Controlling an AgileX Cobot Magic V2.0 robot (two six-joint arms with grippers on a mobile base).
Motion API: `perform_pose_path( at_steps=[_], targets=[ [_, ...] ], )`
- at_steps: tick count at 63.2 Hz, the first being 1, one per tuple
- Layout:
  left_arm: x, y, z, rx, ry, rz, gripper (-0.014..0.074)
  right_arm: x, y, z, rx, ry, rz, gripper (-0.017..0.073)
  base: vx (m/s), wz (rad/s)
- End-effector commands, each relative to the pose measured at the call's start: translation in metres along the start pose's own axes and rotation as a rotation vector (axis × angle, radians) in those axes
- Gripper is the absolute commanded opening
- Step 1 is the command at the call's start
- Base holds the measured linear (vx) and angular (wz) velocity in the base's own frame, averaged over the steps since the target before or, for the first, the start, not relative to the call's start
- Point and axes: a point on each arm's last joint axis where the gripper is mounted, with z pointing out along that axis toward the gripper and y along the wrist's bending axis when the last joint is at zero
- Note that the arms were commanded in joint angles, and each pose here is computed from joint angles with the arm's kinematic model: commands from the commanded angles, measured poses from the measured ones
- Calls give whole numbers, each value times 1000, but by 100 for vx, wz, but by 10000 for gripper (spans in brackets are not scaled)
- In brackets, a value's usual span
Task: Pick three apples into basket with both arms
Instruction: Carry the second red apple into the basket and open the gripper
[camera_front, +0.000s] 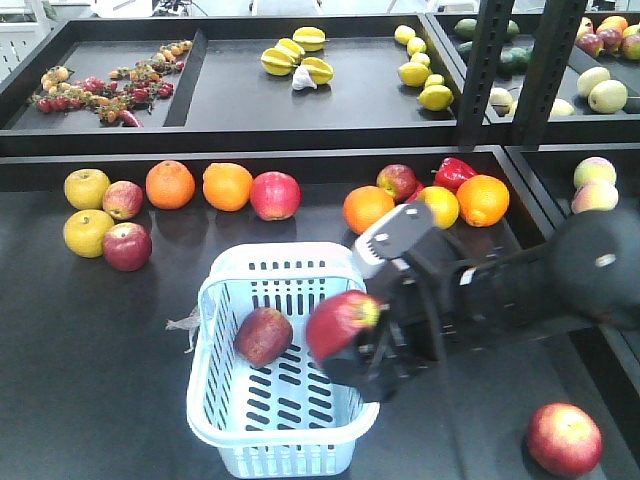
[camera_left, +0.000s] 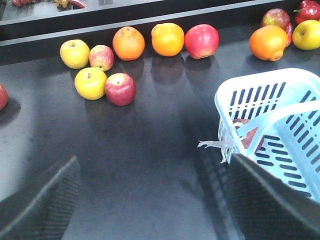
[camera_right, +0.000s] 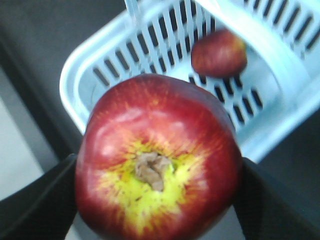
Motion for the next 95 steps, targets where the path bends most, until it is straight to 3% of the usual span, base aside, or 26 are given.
perform_pose_path(
  at_steps=[1, 13, 33, 48, 59, 68, 74, 86, 95],
  targets=[
    [-11, 0, -6, 2, -82, -11, 580, -19, 10, 3, 44, -115, -26, 340, 0, 0],
    [-11, 0, -6, 2, -82, -11, 580, -19, 15, 28, 62, -107, -45, 405, 0, 0],
    [-11, 0, -6, 2, -82, -11, 580, -19, 11, 34, 80, -106, -32, 683, 0, 0],
    [-11, 0, -6, 2, -82, -11, 580, -20, 11, 31, 82, -116, -8, 687, 0, 0],
    [-11, 0, -6, 2, -82, -11, 580, -18, 1, 5, 94, -116, 66, 669, 0, 0],
    [-11, 0, -6, 2, -82, -11, 580, -3, -27, -24, 147, -29, 143, 645, 0, 0],
    [-11, 0, -6, 2, -82, -11, 580, 12, -51, -41, 231, 47, 201, 622, 0, 0],
    [-11, 0, -6, 2, -82, -11, 580, 49, -100, -68, 402, 185, 398, 596, 0, 0],
    [-11, 0, -6, 2, -82, -11, 580, 72, -128, -78, 479, 240, 518, 595, 0, 0]
  ],
)
